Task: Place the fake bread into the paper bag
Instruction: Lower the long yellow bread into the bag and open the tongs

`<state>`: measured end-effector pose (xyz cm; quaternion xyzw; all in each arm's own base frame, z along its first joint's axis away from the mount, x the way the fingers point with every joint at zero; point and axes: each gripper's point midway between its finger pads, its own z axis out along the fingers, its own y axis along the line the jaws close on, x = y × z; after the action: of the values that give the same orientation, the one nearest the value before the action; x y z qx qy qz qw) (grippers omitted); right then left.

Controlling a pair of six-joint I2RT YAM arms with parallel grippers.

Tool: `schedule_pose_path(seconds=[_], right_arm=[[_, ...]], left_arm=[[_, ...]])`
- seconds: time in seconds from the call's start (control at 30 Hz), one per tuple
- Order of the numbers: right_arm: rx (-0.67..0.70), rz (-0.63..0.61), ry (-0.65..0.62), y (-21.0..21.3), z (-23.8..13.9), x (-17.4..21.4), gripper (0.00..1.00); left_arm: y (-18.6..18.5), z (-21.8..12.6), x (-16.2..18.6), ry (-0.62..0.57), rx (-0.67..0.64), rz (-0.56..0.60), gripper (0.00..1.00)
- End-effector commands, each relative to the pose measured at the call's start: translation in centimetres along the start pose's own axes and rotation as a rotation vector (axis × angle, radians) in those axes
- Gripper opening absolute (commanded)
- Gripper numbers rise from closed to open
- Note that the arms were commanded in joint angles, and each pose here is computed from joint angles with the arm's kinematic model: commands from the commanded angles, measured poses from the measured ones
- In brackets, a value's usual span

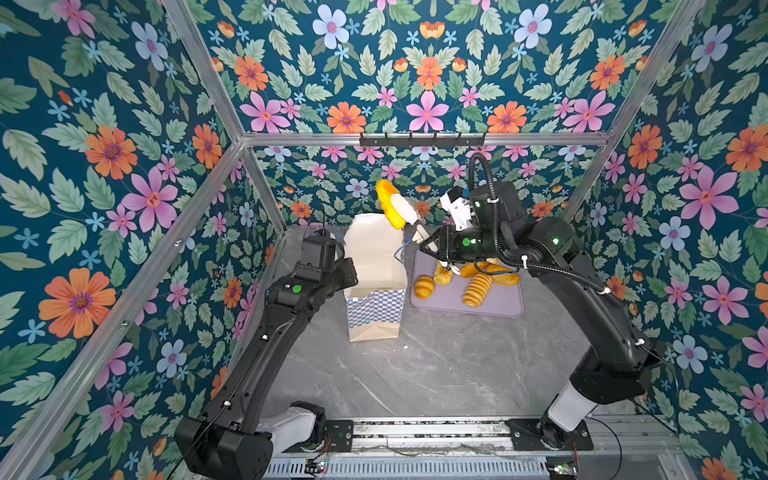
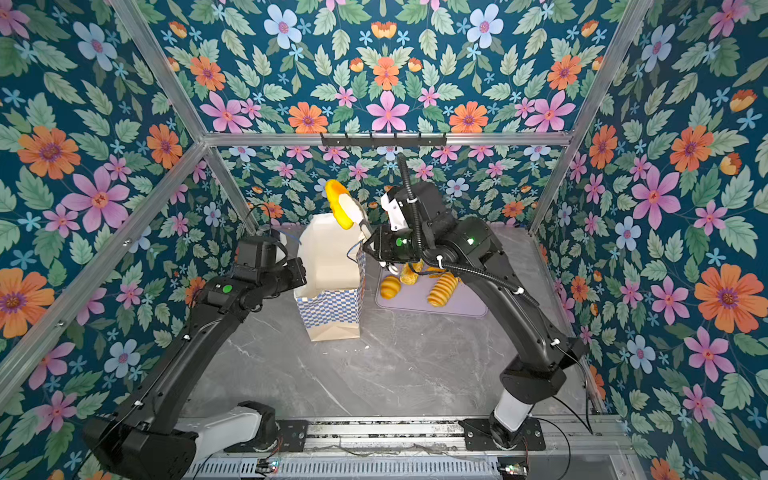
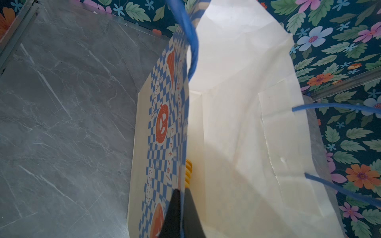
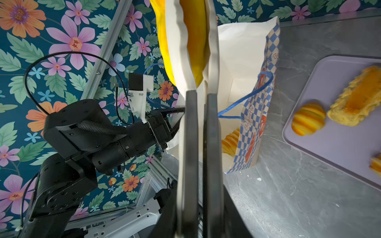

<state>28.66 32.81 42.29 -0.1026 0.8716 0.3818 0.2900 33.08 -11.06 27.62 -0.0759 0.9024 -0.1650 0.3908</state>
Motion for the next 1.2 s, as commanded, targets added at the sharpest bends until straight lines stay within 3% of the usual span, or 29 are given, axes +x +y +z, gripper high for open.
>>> schedule_pose_path(seconds=[0.0,0.77,1.17], right_arm=[[0.005,-0.023,-0.001,0.4,0.6,-0.1,0.19],[0.160,-0.003,0.183,-4.0,7.7,3.9,0.21],[0.200,0.002,0.221,-5.6,8.6,5.4,0.27]], left_arm=[[-0.1,-0.1,-0.4,-0.019,0.007,0.003,0.03],[-0.2,0.3,-0.4,-0.016,0.007,0.005,0.04],[-0.1,0.2,-0.3,-0.016,0.006,0.004,0.04]])
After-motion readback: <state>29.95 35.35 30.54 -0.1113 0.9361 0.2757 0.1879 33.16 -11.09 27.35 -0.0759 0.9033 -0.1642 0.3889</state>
